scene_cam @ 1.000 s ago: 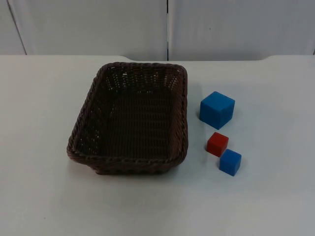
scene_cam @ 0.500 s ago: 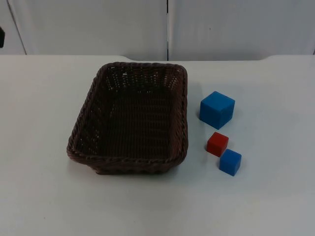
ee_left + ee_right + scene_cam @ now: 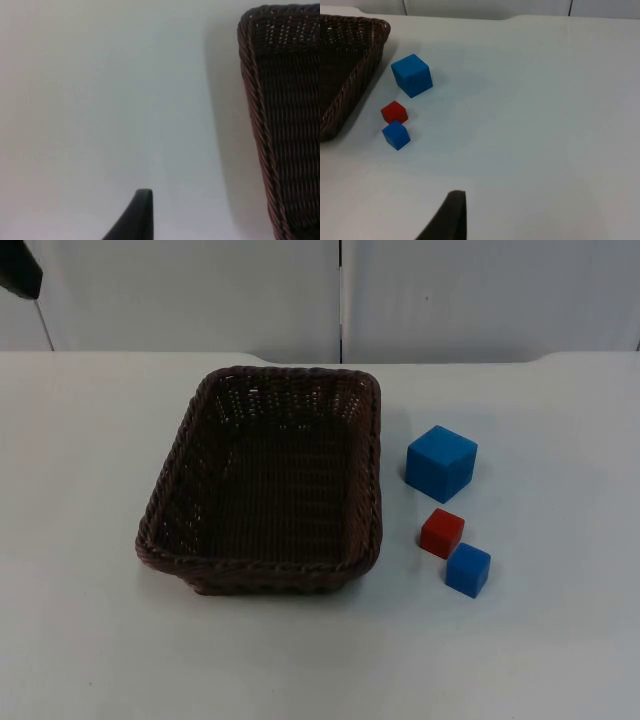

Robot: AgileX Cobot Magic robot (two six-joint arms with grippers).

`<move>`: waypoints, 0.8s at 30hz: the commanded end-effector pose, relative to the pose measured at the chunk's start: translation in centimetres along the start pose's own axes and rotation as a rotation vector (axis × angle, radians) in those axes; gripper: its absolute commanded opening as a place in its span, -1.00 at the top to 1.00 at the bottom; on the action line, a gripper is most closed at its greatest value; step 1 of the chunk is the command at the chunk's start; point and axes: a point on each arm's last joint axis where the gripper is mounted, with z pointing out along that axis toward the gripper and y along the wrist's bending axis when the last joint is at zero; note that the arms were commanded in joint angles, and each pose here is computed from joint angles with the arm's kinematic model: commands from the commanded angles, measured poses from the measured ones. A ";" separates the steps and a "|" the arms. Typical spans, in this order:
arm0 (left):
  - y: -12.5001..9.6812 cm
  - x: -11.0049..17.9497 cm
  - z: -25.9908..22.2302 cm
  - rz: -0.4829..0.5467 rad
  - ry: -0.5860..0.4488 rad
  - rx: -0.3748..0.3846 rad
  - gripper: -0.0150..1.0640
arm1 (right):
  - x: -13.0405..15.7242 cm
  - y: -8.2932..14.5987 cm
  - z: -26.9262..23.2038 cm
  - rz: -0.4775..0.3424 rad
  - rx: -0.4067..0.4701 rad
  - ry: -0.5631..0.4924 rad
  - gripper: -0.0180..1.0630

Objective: Pick up the basket with the left hand and place the largest block into the basket with the right hand.

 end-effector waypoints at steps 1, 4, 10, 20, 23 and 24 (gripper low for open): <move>-0.1 -0.5 0.4 0.004 0.000 0.013 -0.97 | 0.0 0.0 0.0 0.000 0.004 -0.004 -0.98; 0.0 -0.9 1.0 0.007 0.006 0.026 -0.97 | 0.0 0.0 0.0 0.000 0.004 -0.004 -0.98; 0.4 -1.6 3.5 0.006 0.062 0.048 -0.97 | 0.0 0.0 0.0 0.000 0.004 -0.004 -0.98; -0.1 -1.5 8.5 -0.002 0.131 0.171 -0.97 | 0.0 0.0 0.0 0.000 0.004 -0.004 -0.98; -0.6 -1.2 9.9 0.007 0.166 0.184 -0.97 | 0.0 0.0 0.0 0.000 0.004 -0.004 -0.98; -1.0 -0.8 11.1 0.026 0.189 0.190 -0.97 | 0.0 0.0 0.0 0.000 0.004 -0.004 -0.98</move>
